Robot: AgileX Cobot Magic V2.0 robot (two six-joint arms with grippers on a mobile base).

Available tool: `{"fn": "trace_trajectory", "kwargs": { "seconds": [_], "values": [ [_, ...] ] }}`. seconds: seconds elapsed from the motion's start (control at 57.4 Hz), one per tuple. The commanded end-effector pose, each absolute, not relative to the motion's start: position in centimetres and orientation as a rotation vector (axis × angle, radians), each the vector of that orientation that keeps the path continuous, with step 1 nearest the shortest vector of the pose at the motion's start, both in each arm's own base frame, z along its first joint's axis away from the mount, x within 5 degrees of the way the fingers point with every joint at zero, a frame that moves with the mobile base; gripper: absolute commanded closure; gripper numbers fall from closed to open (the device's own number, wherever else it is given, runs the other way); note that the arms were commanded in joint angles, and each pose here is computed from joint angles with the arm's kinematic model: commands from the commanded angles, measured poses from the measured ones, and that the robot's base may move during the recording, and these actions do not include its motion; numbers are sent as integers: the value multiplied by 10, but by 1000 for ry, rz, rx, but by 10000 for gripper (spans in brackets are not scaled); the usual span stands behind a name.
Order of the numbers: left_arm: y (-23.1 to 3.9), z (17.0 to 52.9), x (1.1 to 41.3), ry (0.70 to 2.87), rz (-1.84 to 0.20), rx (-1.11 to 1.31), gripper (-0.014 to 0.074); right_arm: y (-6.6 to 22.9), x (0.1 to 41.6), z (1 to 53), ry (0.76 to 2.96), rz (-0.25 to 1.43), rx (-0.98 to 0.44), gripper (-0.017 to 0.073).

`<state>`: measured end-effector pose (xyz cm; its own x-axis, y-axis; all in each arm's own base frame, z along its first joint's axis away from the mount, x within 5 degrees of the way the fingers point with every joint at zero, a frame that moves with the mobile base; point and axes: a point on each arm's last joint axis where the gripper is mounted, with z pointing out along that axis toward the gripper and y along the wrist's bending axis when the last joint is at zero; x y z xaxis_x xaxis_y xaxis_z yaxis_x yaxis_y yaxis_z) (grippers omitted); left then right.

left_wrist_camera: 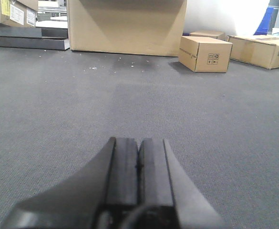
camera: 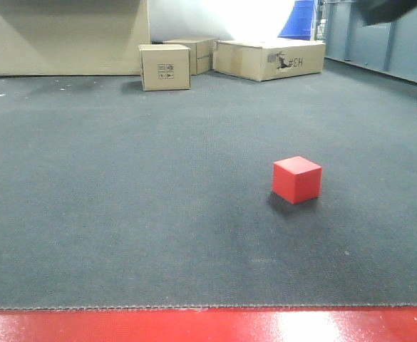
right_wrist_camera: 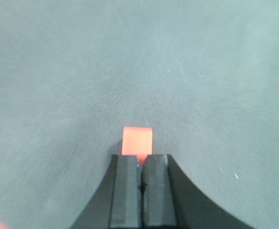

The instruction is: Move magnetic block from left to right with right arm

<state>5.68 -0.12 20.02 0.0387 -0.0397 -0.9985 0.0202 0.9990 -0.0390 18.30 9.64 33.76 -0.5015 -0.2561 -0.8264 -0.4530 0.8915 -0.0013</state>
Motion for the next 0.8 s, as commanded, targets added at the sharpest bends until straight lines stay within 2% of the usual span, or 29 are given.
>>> {"fn": "trace_trajectory", "kwargs": {
  "seconds": [0.0, 0.349, 0.785],
  "values": [
    [0, 205, 56, 1447, -50, -28, 720, 84, 159, 352, 1909, 313, -466, 501],
    [0, 205, 56, 1447, -50, -28, 720, 49, 92, 321, 1716, 352, -420, 501],
    [0, 205, 56, 1447, -50, -28, 720, 45, 85, 321, 1690, 355, -414, 501]
  ]
}}
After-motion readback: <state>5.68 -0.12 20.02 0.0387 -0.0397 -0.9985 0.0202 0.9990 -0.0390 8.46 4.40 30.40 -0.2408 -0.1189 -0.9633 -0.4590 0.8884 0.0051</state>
